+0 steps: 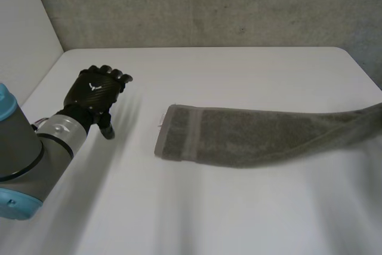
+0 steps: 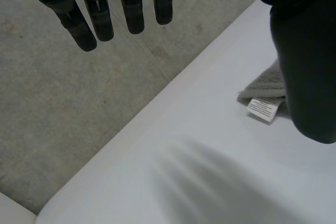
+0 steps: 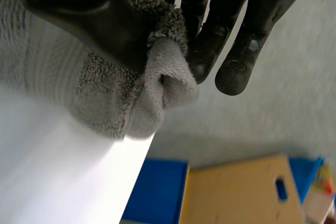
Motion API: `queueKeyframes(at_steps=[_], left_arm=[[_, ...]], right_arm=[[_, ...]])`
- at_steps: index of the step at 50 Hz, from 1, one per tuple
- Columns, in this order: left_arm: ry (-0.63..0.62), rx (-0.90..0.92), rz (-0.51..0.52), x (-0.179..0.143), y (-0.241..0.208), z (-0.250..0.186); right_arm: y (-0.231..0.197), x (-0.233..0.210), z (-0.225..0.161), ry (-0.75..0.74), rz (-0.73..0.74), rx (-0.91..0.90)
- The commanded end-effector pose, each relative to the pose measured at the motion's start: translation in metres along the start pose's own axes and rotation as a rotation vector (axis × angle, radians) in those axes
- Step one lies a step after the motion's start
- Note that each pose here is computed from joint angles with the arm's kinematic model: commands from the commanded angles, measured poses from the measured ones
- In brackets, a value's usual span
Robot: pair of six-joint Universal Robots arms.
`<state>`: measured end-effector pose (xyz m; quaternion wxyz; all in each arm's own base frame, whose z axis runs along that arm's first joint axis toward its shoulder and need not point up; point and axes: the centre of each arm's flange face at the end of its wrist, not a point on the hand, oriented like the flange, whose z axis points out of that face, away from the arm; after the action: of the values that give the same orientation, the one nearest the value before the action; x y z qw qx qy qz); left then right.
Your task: Fold the towel.
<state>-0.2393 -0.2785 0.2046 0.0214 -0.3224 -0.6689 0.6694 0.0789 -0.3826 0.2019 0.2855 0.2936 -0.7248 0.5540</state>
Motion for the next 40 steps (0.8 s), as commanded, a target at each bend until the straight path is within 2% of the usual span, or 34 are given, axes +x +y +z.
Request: queueKeyframes(at_steps=[1,2,3,5,6,7,8,10,11,13,14,16,19,29,32,34,38,40], left_arm=[[-0.020,0.033,-0.017,-0.005,-0.010,0.003],[-0.022,0.050,-0.033,-0.006,-0.015,0.004],[-0.022,0.050,-0.033,-0.006,-0.015,0.004],[-0.029,0.080,-0.086,-0.009,-0.024,0.008],[-0.029,0.080,-0.086,-0.009,-0.024,0.008],[-0.031,0.093,-0.114,-0.011,-0.028,0.010],[-0.031,0.093,-0.114,-0.011,-0.028,0.010],[-0.037,0.122,-0.158,-0.015,-0.036,0.013],[-0.037,0.122,-0.158,-0.015,-0.036,0.013],[-0.036,0.138,-0.181,-0.015,-0.041,0.015],[-0.036,0.138,-0.181,-0.015,-0.041,0.015],[-0.033,0.144,-0.183,-0.014,-0.043,0.017],[-0.022,0.149,-0.181,-0.010,-0.045,0.018],[0.020,0.149,-0.180,0.006,-0.045,0.021],[0.034,0.157,-0.180,0.013,-0.048,0.021],[0.067,0.167,-0.179,0.027,-0.052,0.020],[0.112,0.178,-0.177,0.045,-0.057,0.019],[0.164,0.184,-0.176,0.064,-0.059,0.017]], right_arm=[[-0.099,-0.031,-0.030,-0.070,-0.017,0.302],[-0.122,-0.047,-0.045,-0.104,-0.026,0.379],[-0.123,-0.047,-0.045,-0.104,-0.026,0.379],[-0.159,-0.086,-0.080,-0.199,-0.052,0.512],[-0.160,-0.086,-0.080,-0.199,-0.052,0.512],[-0.170,-0.110,-0.095,-0.256,-0.067,0.558],[-0.170,-0.110,-0.095,-0.256,-0.067,0.559],[-0.179,-0.162,-0.119,-0.386,-0.105,0.626],[-0.179,-0.162,-0.119,-0.387,-0.106,0.627],[-0.177,-0.205,-0.140,-0.505,-0.149,0.668],[-0.177,-0.205,-0.141,-0.506,-0.149,0.669],[-0.170,-0.240,-0.161,-0.610,-0.197,0.709],[-0.161,-0.261,-0.167,-0.667,-0.238,0.719],[-0.157,-0.261,-0.169,-0.701,-0.215,0.717],[-0.165,-0.242,-0.175,-0.690,-0.155,0.723],[-0.163,-0.211,-0.160,-0.650,-0.050,0.666],[-0.156,-0.184,-0.147,-0.613,0.052,0.599],[-0.147,-0.166,-0.141,-0.589,0.132,0.540]])
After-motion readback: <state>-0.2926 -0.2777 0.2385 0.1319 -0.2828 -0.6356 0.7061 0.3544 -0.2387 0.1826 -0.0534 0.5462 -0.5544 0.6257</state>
